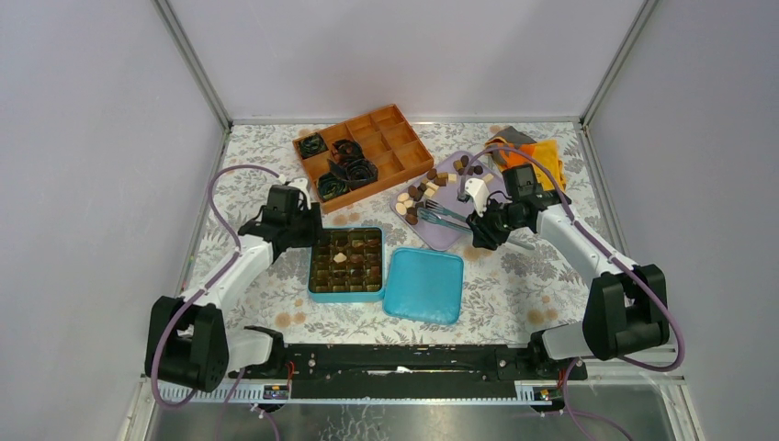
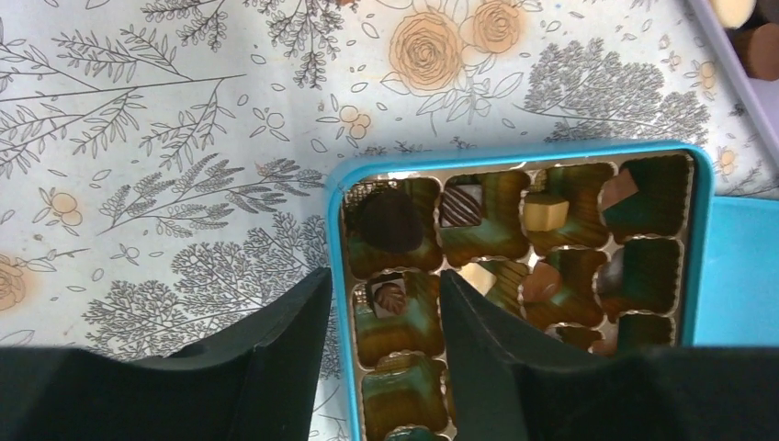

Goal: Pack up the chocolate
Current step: Adjust the packing box at the center of the board.

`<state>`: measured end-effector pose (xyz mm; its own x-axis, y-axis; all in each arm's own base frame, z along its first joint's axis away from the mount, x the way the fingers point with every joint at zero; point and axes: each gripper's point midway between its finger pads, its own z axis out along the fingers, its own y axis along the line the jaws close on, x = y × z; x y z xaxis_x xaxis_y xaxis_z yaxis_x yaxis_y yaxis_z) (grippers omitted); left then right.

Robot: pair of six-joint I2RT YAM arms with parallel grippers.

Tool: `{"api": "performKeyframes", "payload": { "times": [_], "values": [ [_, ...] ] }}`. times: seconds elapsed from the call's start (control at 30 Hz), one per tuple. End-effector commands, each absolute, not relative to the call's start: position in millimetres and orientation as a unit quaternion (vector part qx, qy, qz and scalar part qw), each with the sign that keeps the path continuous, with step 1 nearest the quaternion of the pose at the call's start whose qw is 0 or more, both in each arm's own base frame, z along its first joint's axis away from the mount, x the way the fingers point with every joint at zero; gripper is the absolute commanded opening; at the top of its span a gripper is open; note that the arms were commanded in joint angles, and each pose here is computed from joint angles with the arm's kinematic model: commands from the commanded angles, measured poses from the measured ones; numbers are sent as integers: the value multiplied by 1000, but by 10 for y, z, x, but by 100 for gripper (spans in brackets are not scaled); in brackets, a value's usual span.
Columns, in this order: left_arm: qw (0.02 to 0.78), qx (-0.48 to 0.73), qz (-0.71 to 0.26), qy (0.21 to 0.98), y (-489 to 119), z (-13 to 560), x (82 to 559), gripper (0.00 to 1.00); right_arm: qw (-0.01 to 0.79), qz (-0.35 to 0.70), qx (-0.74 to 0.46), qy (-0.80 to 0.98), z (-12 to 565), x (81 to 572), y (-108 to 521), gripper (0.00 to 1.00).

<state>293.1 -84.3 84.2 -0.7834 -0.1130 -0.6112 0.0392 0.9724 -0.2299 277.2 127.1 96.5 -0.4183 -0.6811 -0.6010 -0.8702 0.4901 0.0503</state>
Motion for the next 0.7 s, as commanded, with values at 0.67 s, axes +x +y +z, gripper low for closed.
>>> {"api": "performKeyframes", "payload": {
  "times": [0.67],
  "values": [
    [278, -30, -99, 955, -788, 641, 3025, 18, 306, 216, -483, 791, 1260, 2700, 1423, 0]
  ]
}}
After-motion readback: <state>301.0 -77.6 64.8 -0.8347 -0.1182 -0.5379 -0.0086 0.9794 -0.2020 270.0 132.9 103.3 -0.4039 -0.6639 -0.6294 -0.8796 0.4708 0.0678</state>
